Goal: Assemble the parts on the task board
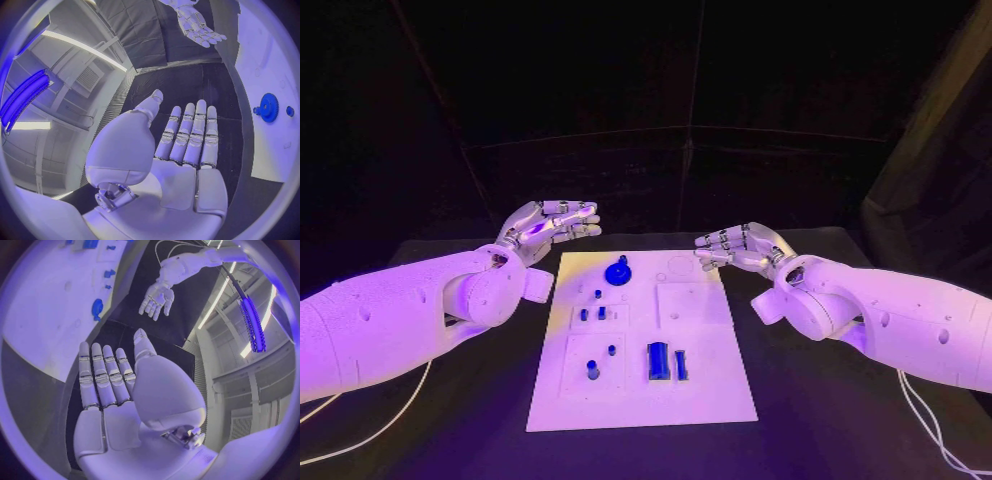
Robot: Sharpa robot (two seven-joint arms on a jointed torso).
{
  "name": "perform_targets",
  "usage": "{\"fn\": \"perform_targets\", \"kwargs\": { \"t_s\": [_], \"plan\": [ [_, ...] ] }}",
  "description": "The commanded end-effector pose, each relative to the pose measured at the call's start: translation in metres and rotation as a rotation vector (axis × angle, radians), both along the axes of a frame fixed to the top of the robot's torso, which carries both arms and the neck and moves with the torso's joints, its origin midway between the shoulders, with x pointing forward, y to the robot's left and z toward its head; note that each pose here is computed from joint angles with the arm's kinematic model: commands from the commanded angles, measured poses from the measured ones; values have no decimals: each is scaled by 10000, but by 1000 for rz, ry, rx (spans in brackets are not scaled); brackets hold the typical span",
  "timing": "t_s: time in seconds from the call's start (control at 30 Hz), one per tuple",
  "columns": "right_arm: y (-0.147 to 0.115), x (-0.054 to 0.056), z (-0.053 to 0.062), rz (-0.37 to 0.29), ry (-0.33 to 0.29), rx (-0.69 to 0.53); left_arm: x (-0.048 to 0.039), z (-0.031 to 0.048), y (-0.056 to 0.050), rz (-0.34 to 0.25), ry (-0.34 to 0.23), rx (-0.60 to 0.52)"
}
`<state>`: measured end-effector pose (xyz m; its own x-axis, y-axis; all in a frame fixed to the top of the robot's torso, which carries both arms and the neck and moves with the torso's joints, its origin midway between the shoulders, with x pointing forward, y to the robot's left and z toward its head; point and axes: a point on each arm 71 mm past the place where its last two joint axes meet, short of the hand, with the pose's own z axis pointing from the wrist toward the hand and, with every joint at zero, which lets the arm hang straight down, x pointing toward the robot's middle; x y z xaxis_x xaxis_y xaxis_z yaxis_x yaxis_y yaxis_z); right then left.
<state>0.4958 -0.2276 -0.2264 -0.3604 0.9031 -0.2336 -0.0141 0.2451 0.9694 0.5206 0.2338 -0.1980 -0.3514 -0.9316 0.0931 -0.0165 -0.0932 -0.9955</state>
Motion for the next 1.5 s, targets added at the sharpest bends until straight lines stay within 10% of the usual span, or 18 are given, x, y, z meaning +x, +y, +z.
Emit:
{"fn": "perform_targets", "kwargs": {
  "t_s": [0.03,0.5,1.1,1.5],
  "plan": [
    [28,81,52,9,-30,179,40,9,75,82,-27,-35],
    [56,125,9,-46,-34,146,4,-92,24,97,-3,-4],
    [333,-300,22,-329,-31,255,-512,-259,-372,312,3,75],
    [352,-341,22,-352,-27,257,-588,-262,-414,342,2,86]
  ]
}}
